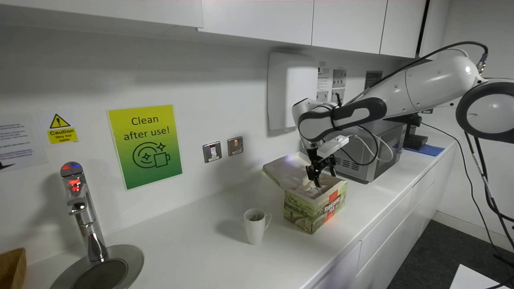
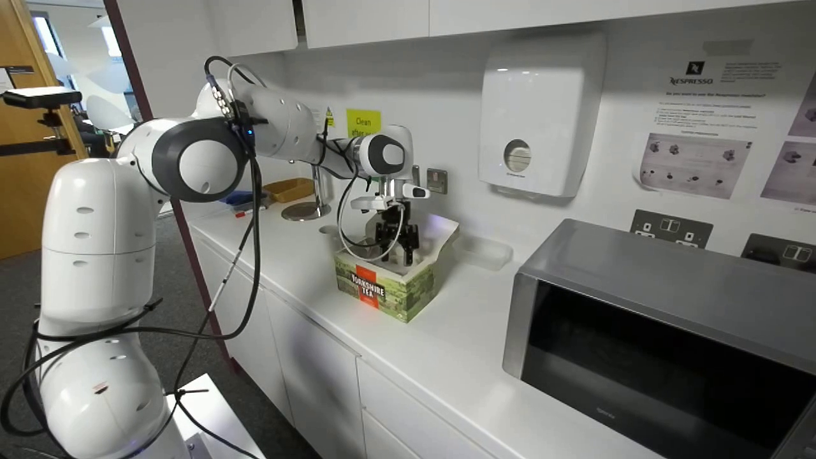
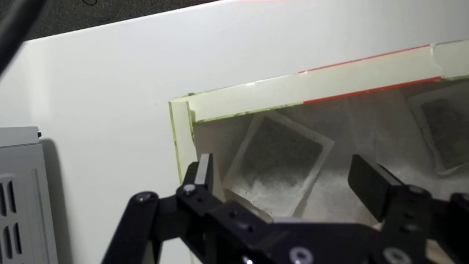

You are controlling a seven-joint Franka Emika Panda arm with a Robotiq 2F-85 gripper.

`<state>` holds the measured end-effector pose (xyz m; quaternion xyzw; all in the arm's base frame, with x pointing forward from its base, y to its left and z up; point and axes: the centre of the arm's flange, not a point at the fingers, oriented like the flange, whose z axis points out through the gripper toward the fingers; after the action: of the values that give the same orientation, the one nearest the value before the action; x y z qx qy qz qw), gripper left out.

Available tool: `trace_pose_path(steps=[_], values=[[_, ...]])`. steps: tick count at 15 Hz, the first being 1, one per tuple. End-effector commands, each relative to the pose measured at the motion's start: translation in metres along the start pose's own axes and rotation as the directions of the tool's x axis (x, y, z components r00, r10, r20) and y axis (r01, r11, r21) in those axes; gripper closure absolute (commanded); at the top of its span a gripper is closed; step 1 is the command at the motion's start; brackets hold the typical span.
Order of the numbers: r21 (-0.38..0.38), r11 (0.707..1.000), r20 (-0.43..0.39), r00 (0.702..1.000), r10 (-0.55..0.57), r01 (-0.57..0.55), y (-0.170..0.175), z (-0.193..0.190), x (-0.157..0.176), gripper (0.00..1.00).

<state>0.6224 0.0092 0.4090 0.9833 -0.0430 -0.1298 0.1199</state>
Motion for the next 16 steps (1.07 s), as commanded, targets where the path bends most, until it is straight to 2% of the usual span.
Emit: trace_pose_path(steps=[1, 4, 6, 9, 12, 15, 16], values=[[0.017, 1.0, -0.017, 1.0, -0.008, 0.009, 0.006, 0.004, -0.006, 0.0], [0.017, 1.0, -0.014, 1.0, -0.01, 0.01, 0.006, 0.006, -0.004, 0.0], [0.018, 1.0, -0.011, 1.0, -0.008, 0.009, 0.006, 0.008, -0.003, 0.26], [0.018, 1.0, -0.005, 1.0, -0.007, 0.007, 0.006, 0.011, -0.001, 0.47], [0.016, 1.0, 0.005, 1.0, -0.005, 0.005, 0.007, 0.016, 0.002, 0.51], [0.015, 1.0, 0.014, 1.0, -0.001, 0.0, 0.009, 0.021, 0.004, 0.43], [0.014, 1.0, 0.015, 1.0, 0.001, -0.001, 0.009, 0.021, 0.005, 0.37]])
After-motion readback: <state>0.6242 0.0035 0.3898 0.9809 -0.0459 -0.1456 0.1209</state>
